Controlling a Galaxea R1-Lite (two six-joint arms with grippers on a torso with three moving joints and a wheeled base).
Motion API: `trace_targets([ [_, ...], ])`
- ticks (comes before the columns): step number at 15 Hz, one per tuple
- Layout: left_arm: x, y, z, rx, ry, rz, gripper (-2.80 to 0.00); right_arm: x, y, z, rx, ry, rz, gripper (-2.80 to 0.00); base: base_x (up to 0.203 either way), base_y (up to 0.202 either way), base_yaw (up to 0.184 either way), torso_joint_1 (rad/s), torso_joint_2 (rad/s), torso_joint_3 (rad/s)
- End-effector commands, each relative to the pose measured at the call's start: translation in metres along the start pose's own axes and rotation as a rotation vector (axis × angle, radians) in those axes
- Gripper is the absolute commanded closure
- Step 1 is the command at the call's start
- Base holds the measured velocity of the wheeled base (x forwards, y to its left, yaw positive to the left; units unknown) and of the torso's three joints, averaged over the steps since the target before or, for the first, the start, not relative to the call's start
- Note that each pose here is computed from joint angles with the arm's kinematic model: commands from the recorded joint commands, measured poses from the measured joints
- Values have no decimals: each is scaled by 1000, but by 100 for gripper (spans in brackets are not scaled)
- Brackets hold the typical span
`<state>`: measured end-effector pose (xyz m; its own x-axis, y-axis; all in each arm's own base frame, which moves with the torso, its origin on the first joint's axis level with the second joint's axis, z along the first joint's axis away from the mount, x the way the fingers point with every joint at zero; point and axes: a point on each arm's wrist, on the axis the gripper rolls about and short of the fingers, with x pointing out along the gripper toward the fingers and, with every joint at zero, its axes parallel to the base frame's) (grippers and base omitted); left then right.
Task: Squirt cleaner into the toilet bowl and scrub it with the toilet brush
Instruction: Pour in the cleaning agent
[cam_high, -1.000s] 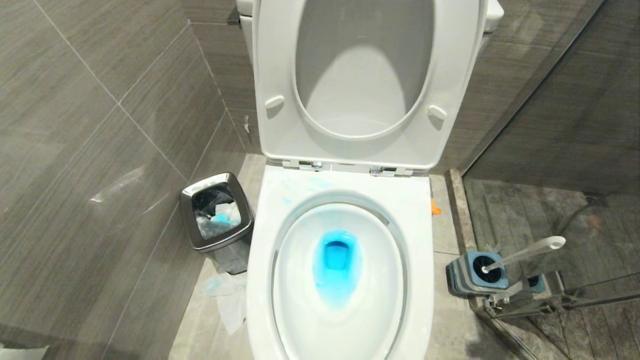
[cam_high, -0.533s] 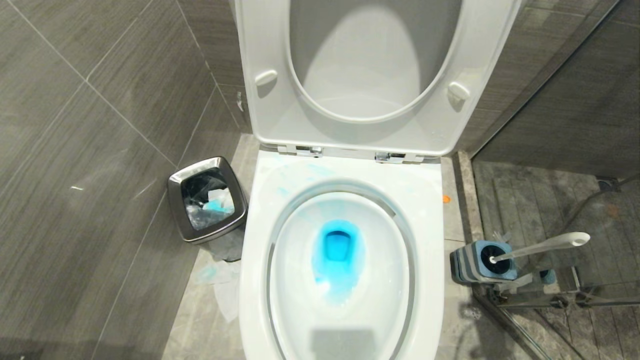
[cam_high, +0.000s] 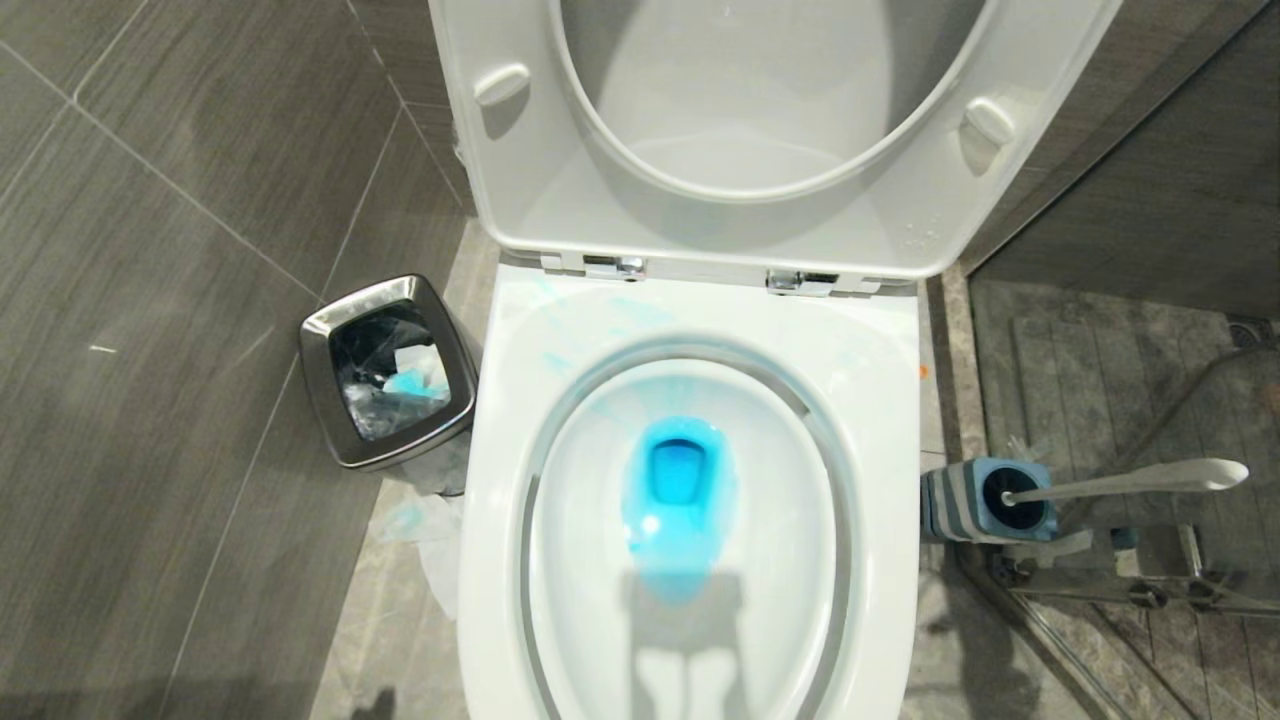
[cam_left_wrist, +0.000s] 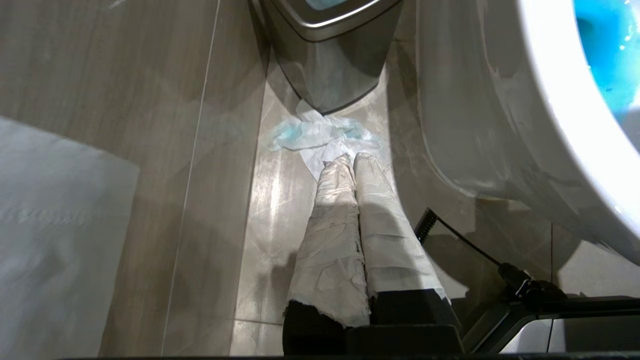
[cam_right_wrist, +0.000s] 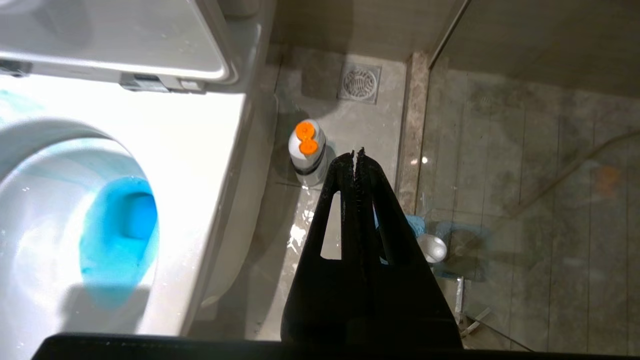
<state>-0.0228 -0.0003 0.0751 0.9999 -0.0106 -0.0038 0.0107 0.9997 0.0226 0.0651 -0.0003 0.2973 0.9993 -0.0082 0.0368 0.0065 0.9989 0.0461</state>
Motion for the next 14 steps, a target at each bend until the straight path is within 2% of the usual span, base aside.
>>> trace_targets([
  [1, 0, 0, 0, 0, 1, -2, 0, -1, 0, -1, 0, 0, 1, 0, 0, 0, 0, -2, 4, -198],
  [9, 0, 0, 0, 2, 2, -3, 0, 1, 0, -7, 3, 22, -1, 0, 0, 0, 0, 1, 1, -38],
  [14, 0, 0, 0, 2, 2, -2, 0, 2, 0, -9, 3, 29, 0, 0, 0, 0, 0, 2, 1, -144],
])
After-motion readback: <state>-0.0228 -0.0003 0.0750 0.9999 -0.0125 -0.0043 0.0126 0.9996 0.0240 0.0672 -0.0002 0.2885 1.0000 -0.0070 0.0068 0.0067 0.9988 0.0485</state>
